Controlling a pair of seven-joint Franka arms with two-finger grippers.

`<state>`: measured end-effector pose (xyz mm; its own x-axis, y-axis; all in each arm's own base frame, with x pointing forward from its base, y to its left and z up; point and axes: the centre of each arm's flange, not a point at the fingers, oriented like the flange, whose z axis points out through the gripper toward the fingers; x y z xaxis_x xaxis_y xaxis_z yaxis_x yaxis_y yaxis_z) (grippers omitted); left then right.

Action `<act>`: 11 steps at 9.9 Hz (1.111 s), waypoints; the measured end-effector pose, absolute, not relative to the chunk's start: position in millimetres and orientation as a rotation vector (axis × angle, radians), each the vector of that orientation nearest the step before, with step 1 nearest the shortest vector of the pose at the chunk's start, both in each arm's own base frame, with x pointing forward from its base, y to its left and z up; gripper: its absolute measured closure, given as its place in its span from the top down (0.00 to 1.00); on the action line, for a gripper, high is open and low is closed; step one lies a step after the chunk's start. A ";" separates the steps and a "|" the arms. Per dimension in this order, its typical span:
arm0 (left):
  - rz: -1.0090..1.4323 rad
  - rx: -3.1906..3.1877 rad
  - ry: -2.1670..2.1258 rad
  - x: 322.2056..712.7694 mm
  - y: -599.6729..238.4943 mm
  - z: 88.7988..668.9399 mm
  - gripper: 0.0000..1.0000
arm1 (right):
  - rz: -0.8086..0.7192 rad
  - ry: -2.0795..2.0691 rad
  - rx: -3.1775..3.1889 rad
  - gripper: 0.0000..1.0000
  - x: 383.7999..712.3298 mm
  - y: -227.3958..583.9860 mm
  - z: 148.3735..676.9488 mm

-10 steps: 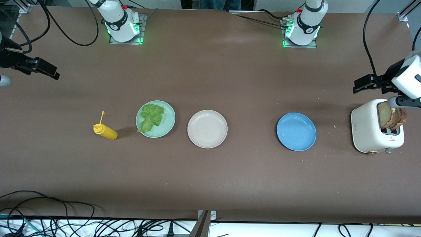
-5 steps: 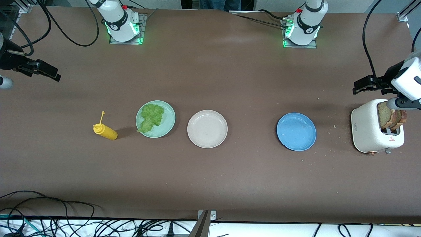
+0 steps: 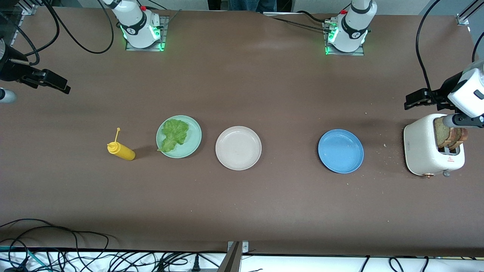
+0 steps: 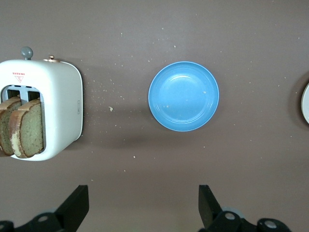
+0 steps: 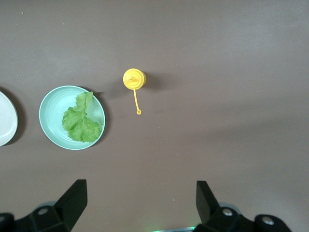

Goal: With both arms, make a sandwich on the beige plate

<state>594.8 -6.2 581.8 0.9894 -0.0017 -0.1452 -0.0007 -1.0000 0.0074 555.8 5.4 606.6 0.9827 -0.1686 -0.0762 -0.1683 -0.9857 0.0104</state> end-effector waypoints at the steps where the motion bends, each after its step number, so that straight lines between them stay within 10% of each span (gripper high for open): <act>1: -0.228 3.126 -0.002 594.8 -6.2 581.8 1.00 | -0.122 -0.267 3.124 1.00 556.1 4.9 606.0; 11: -0.227 3.126 -0.001 594.9 -6.0 581.8 1.00 | -0.137 -0.269 3.123 1.00 556.9 4.2 600.8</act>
